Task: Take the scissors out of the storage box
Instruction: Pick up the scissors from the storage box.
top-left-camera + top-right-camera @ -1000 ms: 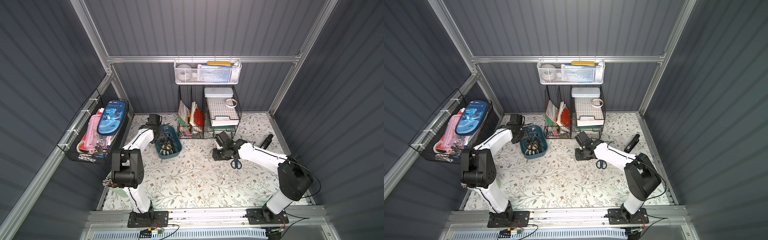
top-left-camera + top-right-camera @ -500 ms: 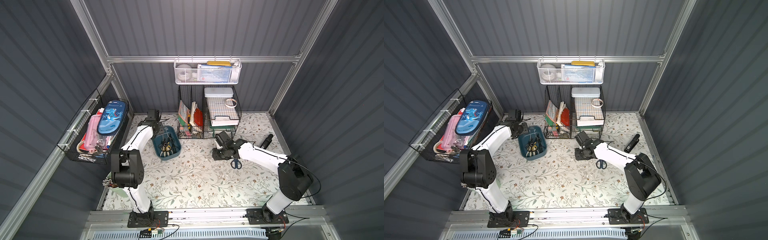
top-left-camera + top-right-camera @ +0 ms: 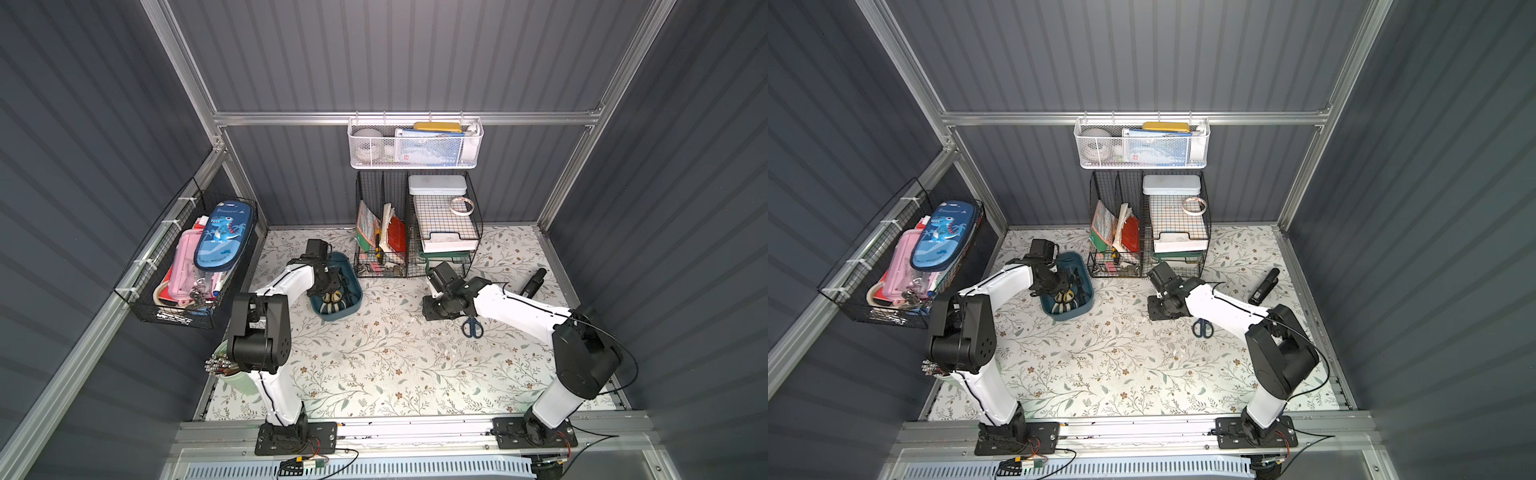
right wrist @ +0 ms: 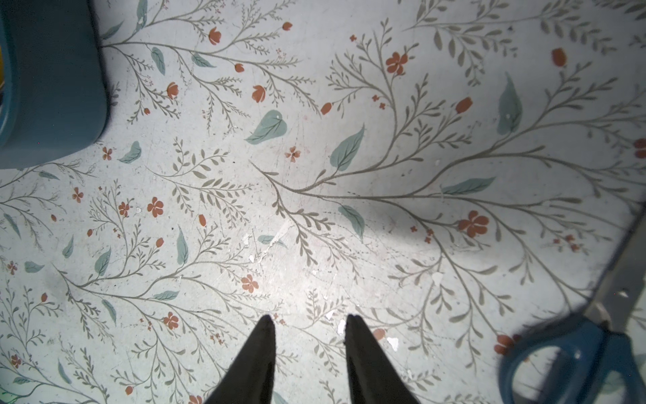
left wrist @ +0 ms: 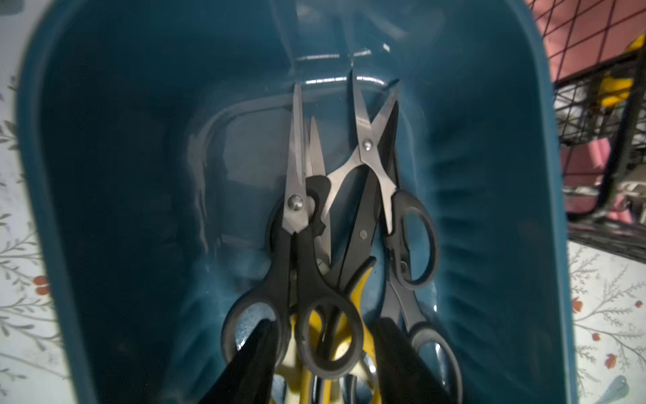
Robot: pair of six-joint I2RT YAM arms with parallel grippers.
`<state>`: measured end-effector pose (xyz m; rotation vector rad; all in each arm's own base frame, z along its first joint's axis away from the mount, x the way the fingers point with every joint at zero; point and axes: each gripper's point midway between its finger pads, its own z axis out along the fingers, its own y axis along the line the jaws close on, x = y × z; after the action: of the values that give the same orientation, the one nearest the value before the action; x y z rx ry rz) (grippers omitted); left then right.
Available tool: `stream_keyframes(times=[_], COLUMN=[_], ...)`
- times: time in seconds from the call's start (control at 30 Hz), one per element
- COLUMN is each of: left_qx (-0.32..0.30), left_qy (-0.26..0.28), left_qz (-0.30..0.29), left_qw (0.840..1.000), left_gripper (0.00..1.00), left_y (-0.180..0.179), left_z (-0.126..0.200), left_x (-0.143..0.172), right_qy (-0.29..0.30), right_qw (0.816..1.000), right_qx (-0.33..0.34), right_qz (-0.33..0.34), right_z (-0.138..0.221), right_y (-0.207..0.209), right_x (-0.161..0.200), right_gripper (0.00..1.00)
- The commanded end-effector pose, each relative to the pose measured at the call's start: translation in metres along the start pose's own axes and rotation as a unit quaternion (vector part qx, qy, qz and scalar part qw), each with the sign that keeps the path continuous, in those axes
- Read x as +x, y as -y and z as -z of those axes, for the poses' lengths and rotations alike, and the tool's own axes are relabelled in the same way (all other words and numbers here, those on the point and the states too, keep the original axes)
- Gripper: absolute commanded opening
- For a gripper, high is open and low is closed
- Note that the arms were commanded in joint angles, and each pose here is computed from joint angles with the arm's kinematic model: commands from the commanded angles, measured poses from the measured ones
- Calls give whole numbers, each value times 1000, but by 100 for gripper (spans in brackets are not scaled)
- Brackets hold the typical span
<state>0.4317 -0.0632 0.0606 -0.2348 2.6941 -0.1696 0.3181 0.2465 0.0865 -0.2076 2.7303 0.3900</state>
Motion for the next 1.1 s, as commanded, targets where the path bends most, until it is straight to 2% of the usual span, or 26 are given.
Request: stream_keyframes(times=[0.0,0.27,0.47,0.6,1.07], left_qx=[2,-8,9,6,-18], left_qy=[-26,-22,31,38,-4], left_qz=[23,42,42,33,37], left_qw=[999,999,999,999,999], left_gripper=[48,38,39,40,37], left_y=[-3,-10,-2,-2,-20], left_z=[-10,-17,18,29,-1], left_x=[17,17,-6,-16,8], right_qy=[-6,-6,-7,-11,-13], right_qw=[1000,1000,1000,1000,1000], right_qx=[3,5,6,2,1], right_qz=[-1,0,0,0,2], right_z=[-4,-5,-5,-7,-8], right_y=[0,0,0,-2,-2], right_x=[2,2,2,2,3], right_gripper=[38,38,38,38,38])
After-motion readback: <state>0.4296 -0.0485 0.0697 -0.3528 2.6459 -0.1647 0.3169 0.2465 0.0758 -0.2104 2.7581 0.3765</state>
